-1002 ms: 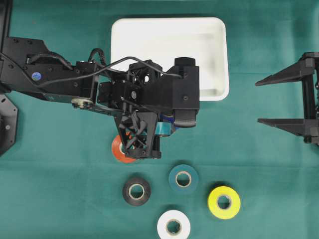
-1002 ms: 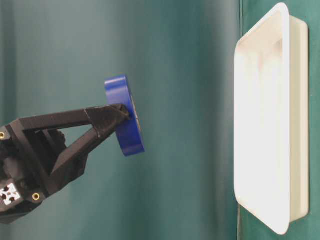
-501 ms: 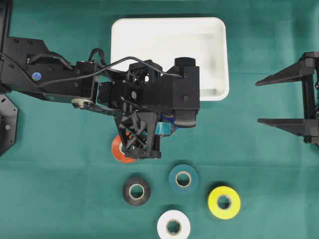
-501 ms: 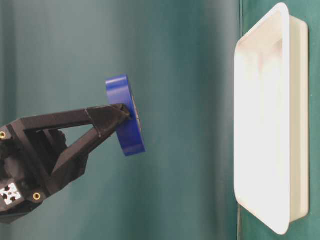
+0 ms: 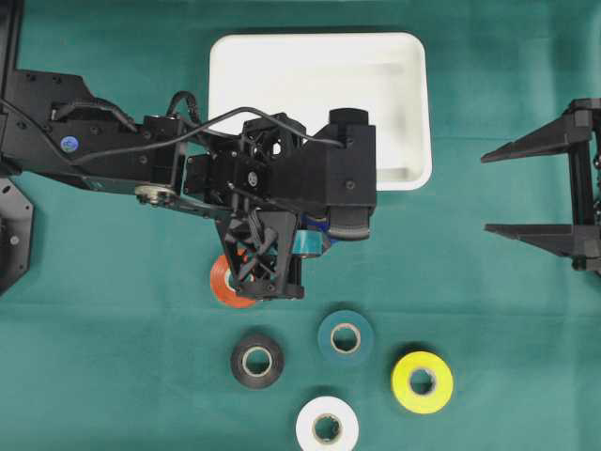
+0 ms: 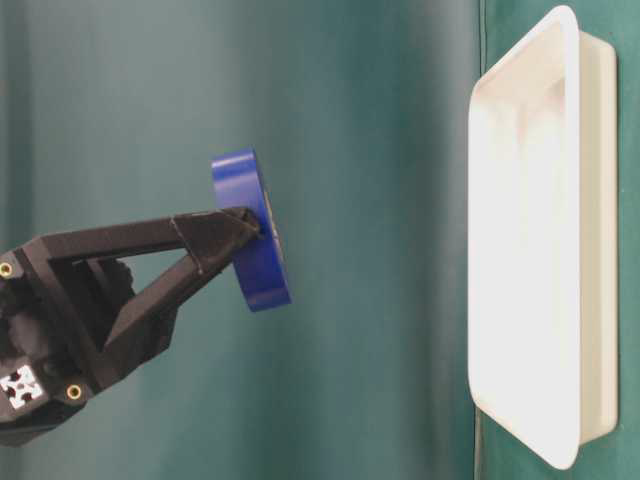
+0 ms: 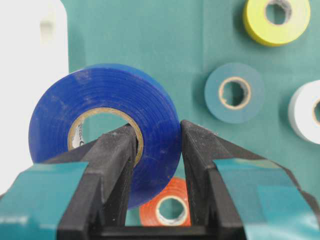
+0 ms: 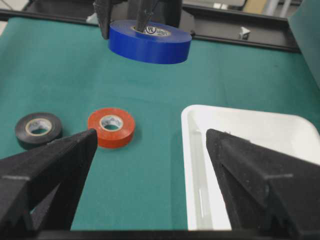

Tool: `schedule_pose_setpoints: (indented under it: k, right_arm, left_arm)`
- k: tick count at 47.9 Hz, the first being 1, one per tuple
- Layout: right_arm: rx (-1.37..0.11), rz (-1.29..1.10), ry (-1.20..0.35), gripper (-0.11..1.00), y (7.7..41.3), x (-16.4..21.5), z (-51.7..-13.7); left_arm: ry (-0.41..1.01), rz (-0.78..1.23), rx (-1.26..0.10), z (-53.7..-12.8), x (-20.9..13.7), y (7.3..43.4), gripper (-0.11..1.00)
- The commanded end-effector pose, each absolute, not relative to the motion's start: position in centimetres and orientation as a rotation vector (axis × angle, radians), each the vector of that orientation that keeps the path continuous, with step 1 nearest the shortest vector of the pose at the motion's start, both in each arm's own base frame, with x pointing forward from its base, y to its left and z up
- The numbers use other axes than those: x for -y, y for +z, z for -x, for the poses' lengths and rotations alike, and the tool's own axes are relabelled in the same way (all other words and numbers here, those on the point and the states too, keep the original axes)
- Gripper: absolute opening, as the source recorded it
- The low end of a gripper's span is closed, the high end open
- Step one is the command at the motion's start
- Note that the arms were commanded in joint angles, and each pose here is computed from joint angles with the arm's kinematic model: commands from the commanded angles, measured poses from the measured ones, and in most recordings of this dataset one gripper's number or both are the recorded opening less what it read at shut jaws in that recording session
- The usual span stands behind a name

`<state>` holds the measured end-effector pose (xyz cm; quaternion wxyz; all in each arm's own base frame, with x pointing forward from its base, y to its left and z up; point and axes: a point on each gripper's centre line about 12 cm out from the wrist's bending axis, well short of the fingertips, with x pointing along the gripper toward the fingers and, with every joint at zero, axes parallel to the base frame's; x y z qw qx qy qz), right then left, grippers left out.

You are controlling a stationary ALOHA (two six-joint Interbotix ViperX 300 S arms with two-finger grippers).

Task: Pick up the tape from a random location and place it into the white case.
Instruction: 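Lift the blue tape roll with the left gripper, then carry the blue roll over the white tray and lower it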

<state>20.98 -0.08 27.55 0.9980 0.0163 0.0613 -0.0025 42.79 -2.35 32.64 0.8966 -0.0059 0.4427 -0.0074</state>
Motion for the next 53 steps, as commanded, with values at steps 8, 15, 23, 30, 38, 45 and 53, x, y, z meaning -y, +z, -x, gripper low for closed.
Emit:
schedule_pose_setpoints:
  k: [8,15,23,30,38,45,53]
  right_arm:
    - [-0.098,-0.031,-0.004,0.89,28.5,0.1,-21.3]
    - [-0.104,-0.034,-0.005,0.89,28.4,0.1,-21.2]
    - [-0.106,-0.033,-0.005,0.89,28.4,0.1,-21.2]
    - [-0.106,-0.033,-0.005,0.89,28.5,0.1,-21.3]
    - [-0.109,-0.033,-0.005,0.89,28.4,0.1,-21.3]
    - [-0.112,-0.034,-0.005,0.89,28.3,0.1,-21.3]
    - [-0.112,-0.033,-0.005,0.89,28.4,0.1,-21.3]
  left_arm:
    - [0.049,0.039,-0.861,-42.8,-0.7,34.4,0.22]
    - [0.096,0.062,-0.863,-42.6,-2.9,34.2,0.22]
    - [0.158,0.087,-0.862,-42.4,-5.8,34.2,0.22]
    - [0.202,0.089,-0.867,-41.9,-8.3,34.1,0.22]
    - [0.242,0.093,-0.872,-41.4,-10.5,33.8,0.22]
    - [0.27,0.101,-0.876,-40.9,-11.8,33.7,0.22]
    - [0.286,0.109,-0.874,-40.8,-12.5,33.6,0.22]
